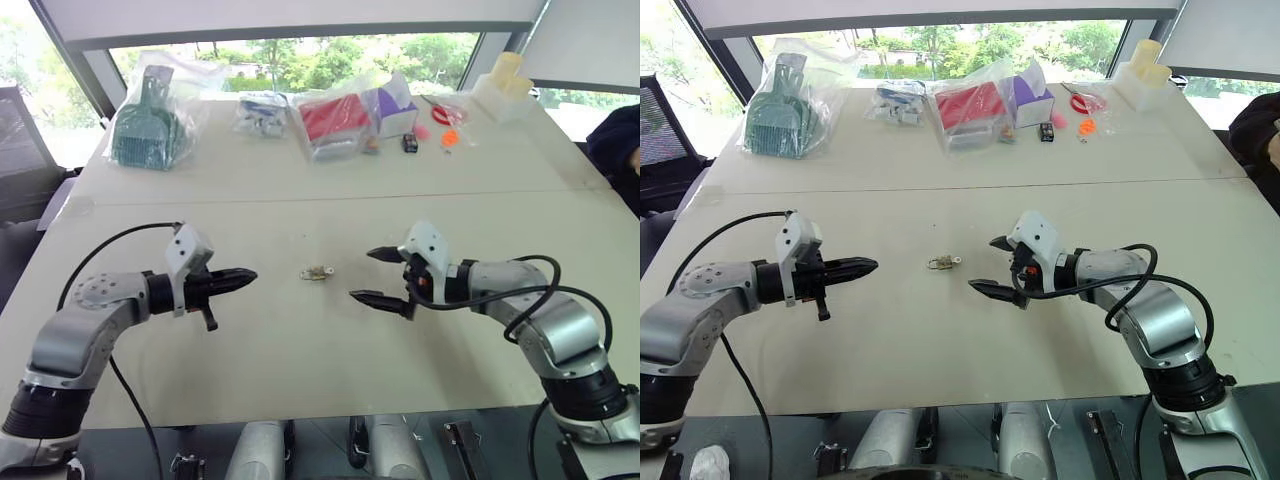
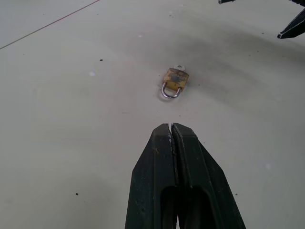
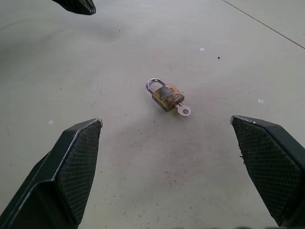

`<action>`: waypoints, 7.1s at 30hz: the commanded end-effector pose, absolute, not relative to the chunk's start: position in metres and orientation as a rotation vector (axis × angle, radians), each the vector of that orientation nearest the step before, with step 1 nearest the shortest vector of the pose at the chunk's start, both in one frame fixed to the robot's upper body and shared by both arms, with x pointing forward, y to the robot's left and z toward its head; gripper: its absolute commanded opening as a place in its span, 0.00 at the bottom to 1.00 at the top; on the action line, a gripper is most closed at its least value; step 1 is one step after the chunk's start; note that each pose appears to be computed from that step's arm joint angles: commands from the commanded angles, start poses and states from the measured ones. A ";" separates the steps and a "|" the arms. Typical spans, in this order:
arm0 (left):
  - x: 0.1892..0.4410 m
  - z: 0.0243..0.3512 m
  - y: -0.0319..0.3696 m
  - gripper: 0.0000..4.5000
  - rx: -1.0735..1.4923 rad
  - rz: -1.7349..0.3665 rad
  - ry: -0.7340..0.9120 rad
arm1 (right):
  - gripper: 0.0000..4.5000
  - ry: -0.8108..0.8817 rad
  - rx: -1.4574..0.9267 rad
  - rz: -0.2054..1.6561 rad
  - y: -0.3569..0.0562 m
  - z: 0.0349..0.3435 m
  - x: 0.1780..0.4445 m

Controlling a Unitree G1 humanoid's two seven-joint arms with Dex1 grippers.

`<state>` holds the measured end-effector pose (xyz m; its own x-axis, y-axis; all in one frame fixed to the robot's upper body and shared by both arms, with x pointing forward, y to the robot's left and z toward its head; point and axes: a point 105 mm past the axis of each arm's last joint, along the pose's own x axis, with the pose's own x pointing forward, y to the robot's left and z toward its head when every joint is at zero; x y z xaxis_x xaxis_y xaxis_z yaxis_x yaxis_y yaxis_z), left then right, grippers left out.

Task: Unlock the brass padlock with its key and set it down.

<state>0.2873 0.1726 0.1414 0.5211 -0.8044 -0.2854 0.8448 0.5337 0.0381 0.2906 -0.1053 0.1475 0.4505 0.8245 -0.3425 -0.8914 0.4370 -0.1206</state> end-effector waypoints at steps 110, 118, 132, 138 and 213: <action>0.318 0.161 0.116 0.99 0.164 -1.222 0.163 | 0.16 -0.239 -0.976 1.222 -0.035 0.162 0.317; 0.318 0.160 0.114 0.71 0.158 -1.228 0.153 | 0.16 -0.243 -0.978 1.222 -0.035 0.163 0.318; 0.315 0.154 0.128 0.00 0.232 -1.181 0.169 | 0.27 -0.033 -0.829 1.239 -0.027 0.116 0.346; 0.316 0.148 0.119 0.00 0.246 -1.196 0.165 | 0.96 0.005 -0.841 1.292 -0.032 0.116 0.344; 0.353 0.160 0.082 0.17 0.670 -1.350 -0.073 | 0.01 0.050 -0.780 1.290 -0.030 0.142 0.327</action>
<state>0.3521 0.0889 0.1385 0.2177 -0.8986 -0.3809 0.9313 0.0745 0.3567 0.3404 -0.0432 0.1380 0.4146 0.7980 -0.4374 -0.8129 0.1087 -0.5722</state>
